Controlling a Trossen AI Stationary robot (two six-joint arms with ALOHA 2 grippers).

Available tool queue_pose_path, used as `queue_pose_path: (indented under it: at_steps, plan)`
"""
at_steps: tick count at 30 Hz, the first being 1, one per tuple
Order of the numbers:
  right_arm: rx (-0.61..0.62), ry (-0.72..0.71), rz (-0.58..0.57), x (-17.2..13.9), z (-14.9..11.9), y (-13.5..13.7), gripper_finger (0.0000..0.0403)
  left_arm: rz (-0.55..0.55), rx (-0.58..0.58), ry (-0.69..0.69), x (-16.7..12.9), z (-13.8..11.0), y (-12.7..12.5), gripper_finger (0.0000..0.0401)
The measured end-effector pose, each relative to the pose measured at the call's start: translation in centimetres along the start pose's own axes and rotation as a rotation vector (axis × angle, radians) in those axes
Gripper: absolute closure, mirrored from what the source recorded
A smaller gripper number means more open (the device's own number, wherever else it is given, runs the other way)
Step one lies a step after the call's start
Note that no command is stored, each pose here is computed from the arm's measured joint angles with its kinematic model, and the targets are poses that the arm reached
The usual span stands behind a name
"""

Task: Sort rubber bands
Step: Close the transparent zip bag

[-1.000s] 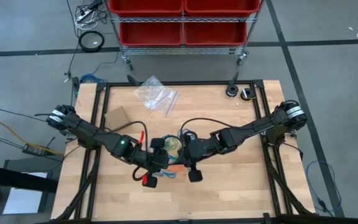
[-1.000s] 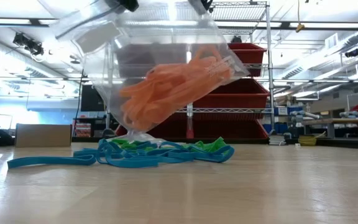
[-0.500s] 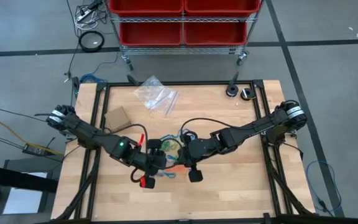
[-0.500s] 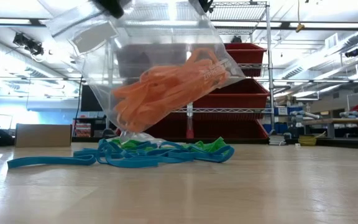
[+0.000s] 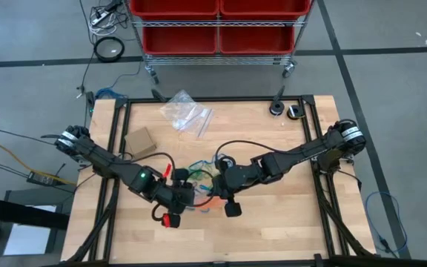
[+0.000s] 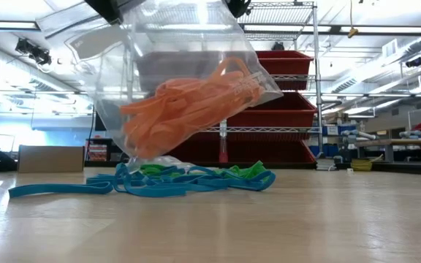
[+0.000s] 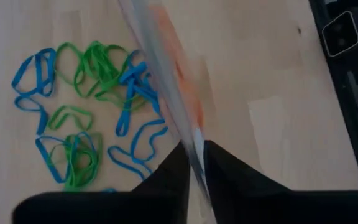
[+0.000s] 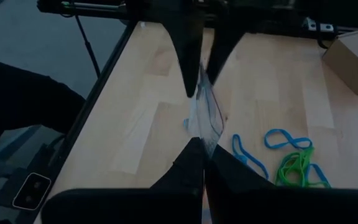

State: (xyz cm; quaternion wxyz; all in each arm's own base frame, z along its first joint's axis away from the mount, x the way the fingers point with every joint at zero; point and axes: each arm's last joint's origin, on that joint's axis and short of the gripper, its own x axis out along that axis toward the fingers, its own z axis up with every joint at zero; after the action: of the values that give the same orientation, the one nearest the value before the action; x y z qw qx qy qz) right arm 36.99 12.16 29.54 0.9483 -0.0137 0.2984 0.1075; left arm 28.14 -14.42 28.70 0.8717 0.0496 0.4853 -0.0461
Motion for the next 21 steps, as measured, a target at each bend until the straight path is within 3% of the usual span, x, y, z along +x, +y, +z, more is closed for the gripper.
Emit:
queue_pose_path:
  at_steps: [3,7,12,15,21]
  plan:
    - [0.0,0.0,0.0,0.0,0.0,0.0,0.0403,0.041,0.008,-0.009,-0.1,-0.1,-0.1,0.0335]
    - [0.0,-0.002,-0.004,0.0,0.0,0.0,0.0403,0.095,0.037,0.01,-0.2,-0.5,-0.3,0.0387]
    - [0.003,-0.002,-0.007,0.0,0.0,-0.2,0.0403,0.087,0.024,0.011,-0.3,-0.7,-0.7,0.0393]
    - [0.004,-0.002,-0.009,0.0,0.0,-0.2,0.0403,0.075,0.027,0.012,-0.4,-0.8,-1.0,0.037]
    - [0.004,-0.002,-0.007,0.0,0.0,-0.2,0.0403,0.084,0.017,0.024,-0.5,-1.2,-1.5,0.0276]
